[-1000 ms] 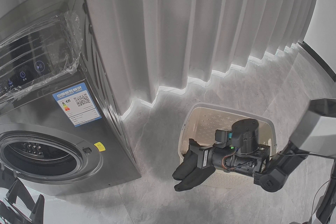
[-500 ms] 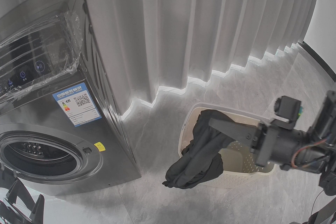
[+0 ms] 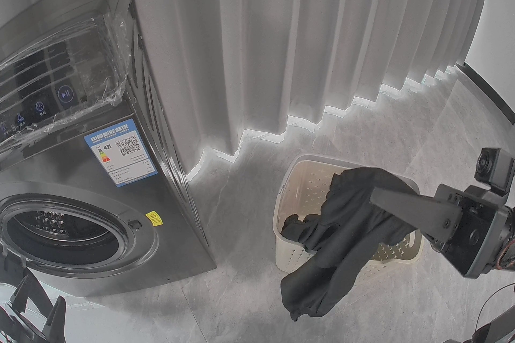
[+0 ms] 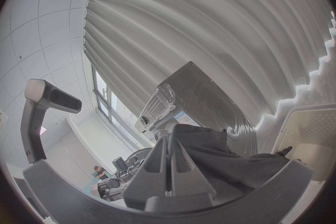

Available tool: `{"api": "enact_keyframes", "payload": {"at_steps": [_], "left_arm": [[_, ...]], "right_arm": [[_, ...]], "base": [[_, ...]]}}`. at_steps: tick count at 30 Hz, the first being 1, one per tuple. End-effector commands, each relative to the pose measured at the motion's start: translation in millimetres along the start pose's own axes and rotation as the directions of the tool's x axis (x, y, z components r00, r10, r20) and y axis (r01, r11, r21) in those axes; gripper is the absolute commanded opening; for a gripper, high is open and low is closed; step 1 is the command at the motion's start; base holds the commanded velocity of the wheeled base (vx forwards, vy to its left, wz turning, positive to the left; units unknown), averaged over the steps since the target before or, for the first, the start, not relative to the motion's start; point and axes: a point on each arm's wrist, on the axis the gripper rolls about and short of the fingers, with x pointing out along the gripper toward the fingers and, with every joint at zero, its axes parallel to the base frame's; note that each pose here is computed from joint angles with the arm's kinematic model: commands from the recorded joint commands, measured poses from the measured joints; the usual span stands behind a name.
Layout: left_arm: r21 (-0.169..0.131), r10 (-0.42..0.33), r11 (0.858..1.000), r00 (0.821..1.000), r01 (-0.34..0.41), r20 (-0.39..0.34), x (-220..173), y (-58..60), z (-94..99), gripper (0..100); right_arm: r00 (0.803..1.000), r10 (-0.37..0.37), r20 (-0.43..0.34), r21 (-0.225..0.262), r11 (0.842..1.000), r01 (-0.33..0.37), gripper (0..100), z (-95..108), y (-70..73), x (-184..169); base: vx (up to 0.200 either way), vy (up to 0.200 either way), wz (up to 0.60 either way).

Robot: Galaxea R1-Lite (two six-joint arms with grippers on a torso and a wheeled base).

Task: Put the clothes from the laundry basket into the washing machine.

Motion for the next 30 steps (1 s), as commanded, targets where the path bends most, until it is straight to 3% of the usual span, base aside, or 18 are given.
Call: {"api": "enact_keyframes", "payload": {"at_steps": [1, 6, 10, 15, 24, 30], "left_arm": [[0.000, -0.005, 1.000, 1.000, 0.005, 0.000, 0, 0.6, -4.5, 100], [0.002, -0.006, 1.000, 1.000, 0.006, 0.000, 0, 0.6, -4.5, 100], [0.002, -0.006, 1.000, 1.000, 0.006, 0.000, 0, 0.6, -4.5, 100], [0.002, -0.006, 1.000, 1.000, 0.006, 0.000, 0, 0.6, -4.5, 100], [0.005, -0.008, 1.000, 1.000, 0.008, -0.001, 0, 0.5, -4.5, 100], [0.005, -0.008, 1.000, 1.000, 0.008, -0.001, 0, 0.5, -4.5, 100]], "right_arm": [[1.000, 0.014, 0.011, -0.007, 1.000, -0.014, 0, 3, 2.9, -1], [0.997, 0.074, 0.024, -0.042, 0.996, -0.073, 0, 6, 7.1, -2], [0.992, 0.123, 0.015, -0.057, 0.991, -0.122, 0, 8, 6.8, -3], [0.993, 0.119, 0.002, -0.053, 0.991, -0.119, 0, 5, 4.9, -3], [0.991, 0.121, -0.049, -0.035, 0.992, -0.123, 0, -1, -4.6, 4], [0.990, 0.123, -0.074, -0.026, 0.992, -0.125, 0, -6, -7.5, 6]], "base": [[-0.200, 0.000, 0.00], [-0.200, 0.000, 0.00], [0.000, 0.000, 0.00], [0.000, 0.000, 0.00], [-0.200, 0.000, 0.00], [0.000, 0.000, 0.00]]}}
